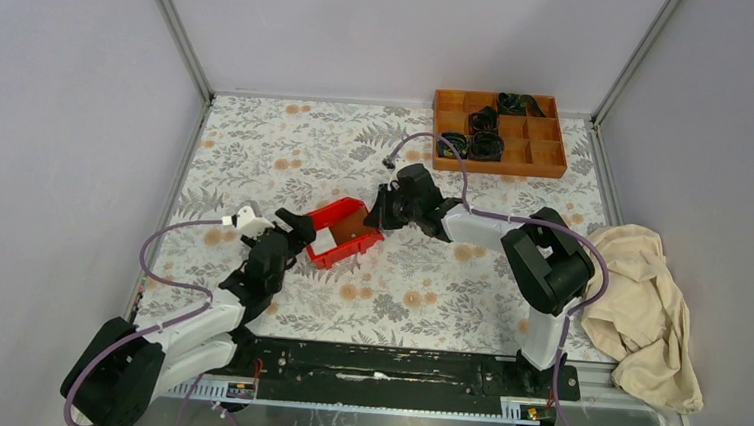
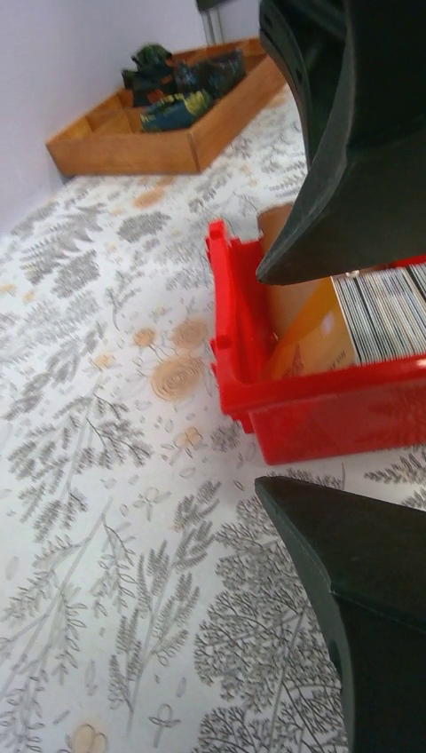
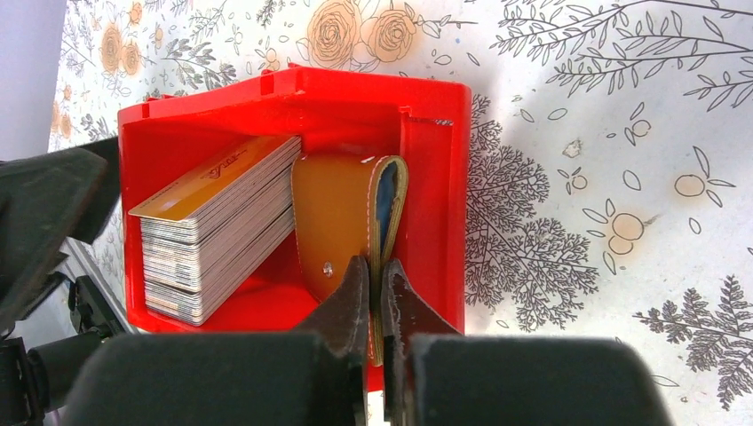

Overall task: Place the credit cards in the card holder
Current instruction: Pick up the card holder from the storage box.

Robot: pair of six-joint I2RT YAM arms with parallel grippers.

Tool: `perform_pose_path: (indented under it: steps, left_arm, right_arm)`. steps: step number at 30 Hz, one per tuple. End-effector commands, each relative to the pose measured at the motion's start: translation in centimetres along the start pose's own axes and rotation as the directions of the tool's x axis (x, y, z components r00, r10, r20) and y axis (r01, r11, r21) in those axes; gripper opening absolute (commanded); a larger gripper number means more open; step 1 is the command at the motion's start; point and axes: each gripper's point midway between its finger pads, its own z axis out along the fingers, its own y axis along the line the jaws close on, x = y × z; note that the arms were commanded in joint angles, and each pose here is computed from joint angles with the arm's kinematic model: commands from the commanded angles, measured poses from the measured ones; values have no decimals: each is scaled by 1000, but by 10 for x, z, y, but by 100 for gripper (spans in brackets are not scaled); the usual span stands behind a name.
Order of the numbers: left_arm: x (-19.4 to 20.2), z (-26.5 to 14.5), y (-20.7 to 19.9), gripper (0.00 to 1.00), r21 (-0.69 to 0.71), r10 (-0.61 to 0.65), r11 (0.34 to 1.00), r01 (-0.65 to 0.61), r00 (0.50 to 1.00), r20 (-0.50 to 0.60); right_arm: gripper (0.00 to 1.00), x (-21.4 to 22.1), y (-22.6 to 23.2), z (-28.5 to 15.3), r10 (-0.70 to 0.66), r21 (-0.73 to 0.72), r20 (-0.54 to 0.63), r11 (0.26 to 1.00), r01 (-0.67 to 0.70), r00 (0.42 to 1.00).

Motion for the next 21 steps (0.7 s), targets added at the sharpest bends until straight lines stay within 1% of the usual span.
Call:
perform_pose_path:
  steps: [1, 9, 14, 21]
  left_arm:
    - [-35, 0, -27, 87, 37, -53, 998, 50, 994, 100]
    - [-61, -9, -38, 90, 41, -70, 997, 65, 986, 151]
    - [-64, -13, -39, 90, 46, -71, 997, 65, 986, 149]
    - [-63, -18, -35, 90, 47, -72, 997, 66, 988, 139]
  right_arm:
    - [0, -31, 25, -17, -18, -57, 83, 998, 22, 996]
    - [0, -62, 34, -42, -19, -24, 207, 999, 24, 978]
    - [0, -77, 38, -57, -20, -2, 262, 1000, 21, 965]
    - [0, -83, 35, -80, -22, 40, 313, 999, 10, 950]
